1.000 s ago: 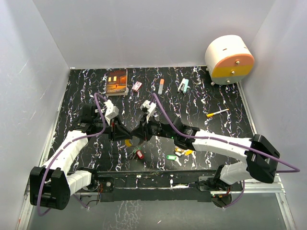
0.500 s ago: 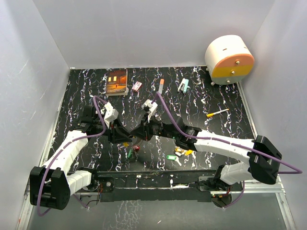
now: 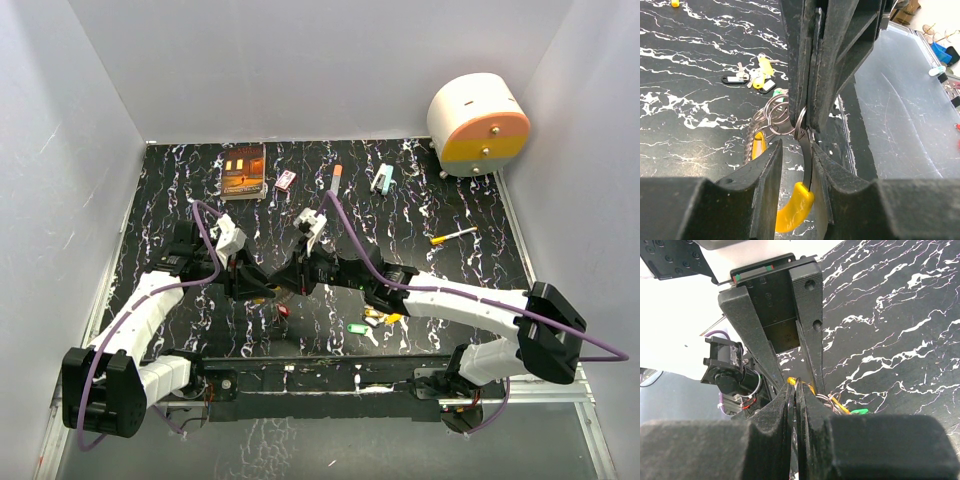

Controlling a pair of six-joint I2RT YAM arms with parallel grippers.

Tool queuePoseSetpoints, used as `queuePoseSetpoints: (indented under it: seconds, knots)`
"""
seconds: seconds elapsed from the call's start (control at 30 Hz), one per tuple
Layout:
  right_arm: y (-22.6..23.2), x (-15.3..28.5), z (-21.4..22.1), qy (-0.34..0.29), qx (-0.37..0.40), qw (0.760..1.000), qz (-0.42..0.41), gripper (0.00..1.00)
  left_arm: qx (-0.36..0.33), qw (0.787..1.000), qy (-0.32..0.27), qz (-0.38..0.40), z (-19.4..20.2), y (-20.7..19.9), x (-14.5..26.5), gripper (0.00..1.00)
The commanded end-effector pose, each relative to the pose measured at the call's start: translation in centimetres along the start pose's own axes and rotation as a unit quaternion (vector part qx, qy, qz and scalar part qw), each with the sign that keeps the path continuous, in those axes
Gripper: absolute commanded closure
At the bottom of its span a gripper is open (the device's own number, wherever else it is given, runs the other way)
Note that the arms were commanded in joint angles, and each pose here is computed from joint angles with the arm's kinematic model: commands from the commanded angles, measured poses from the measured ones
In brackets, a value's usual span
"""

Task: Put the keys on the keyring

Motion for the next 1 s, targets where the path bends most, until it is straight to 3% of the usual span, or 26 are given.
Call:
queuePoseSetpoints:
  seconds: [0.0, 0.63, 0.83, 0.97]
  knots:
    - [2.18, -0.34, -1.76, -0.039, 0.008, 0.998, -0.049, 0.92, -0.031, 0.999, -0.023, 0.019, -1.66, -0.14, -0.07, 0.72]
    - [1.89, -1.28, -1.09, -0.030, 0.003, 0.998, -0.047, 0.92, -0.042, 0.998, -0.033, 0.028, -1.97, -0.59, -0.09, 0.73]
    - [2.15, -1.24, -1.30, -0.032, 0.004, 0.998, -0.050, 0.92, -0.042, 0.998, -0.032, 0.028, -1.62, -0.58, -0.11, 0.91]
    - [2.31, -0.93, -1.51, -0.038, 0.006, 0.998, -0.051, 0.92, -0.042, 0.998, -0.031, 0.027, -1.50, -0.58, -0.11, 0.84]
Point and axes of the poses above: each gripper's point midway between its finger pads, its own x axis back along the fingers, its own y axis along the line the jaws close on, z = x × y, the point moved 4 cm from there along x, back along the fingers, and after that the axes turned 13 degrees about -x, right-handed, at the moved point
